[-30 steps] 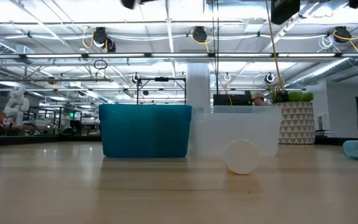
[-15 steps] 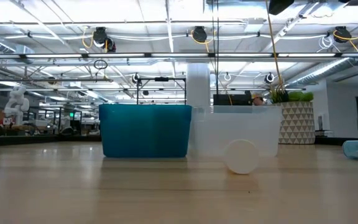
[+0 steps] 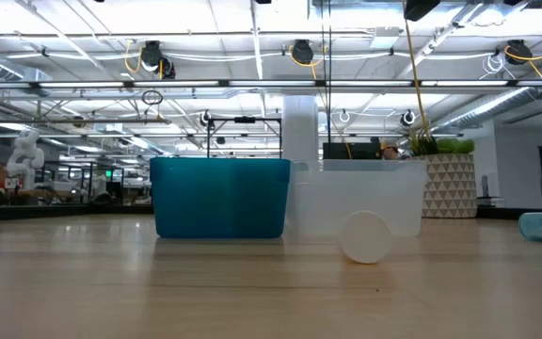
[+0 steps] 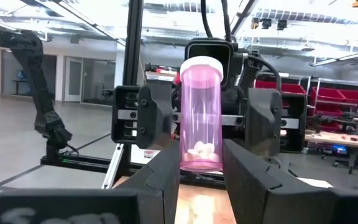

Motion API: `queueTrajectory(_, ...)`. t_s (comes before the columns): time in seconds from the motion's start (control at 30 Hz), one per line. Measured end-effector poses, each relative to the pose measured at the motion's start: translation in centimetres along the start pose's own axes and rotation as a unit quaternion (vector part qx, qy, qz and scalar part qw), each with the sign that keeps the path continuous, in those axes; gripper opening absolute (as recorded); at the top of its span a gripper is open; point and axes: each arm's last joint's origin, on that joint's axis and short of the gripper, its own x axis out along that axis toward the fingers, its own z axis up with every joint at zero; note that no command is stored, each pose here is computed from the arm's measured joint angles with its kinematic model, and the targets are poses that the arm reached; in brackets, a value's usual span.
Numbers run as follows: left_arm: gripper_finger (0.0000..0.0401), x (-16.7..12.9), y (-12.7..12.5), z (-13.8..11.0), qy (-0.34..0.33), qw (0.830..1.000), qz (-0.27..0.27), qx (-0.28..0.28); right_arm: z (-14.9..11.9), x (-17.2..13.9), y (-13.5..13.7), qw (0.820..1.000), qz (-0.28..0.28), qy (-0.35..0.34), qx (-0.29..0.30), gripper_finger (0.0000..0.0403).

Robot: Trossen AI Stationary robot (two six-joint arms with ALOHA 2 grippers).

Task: Pick and place medicine bottles into bin by pill shape (circle, oval)
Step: Put the small pink pill bottle into the transparent bin

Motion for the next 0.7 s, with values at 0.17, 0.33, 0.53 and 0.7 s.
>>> queueTrajectory(0.17,0.0249,0.22,0.53,0.28,-0.02,1.0,-0.018,-0.002,-0.05,0.09,-0.22,1.0,-0.004,0.0,0.0,0.01)
queueTrajectory(0.33,0.021,0.37,0.92,0.15,-0.017,1.0,-0.025,-0.002,0.01,0.09,-0.24,1.0,-0.005,-0.002,0.0,0.01)
queueTrajectory(0.53,0.0163,0.41,0.94,0.12,-0.018,0.999,-0.043,-0.002,-0.01,0.15,-0.37,1.0,-0.007,-0.002,0.0,0.01)
queueTrajectory(0.7,0.0146,0.41,0.93,0.07,-0.016,0.999,-0.044,-0.002,0.0,0.15,-0.37,1.0,-0.007,-0.003,0.0,0.01)
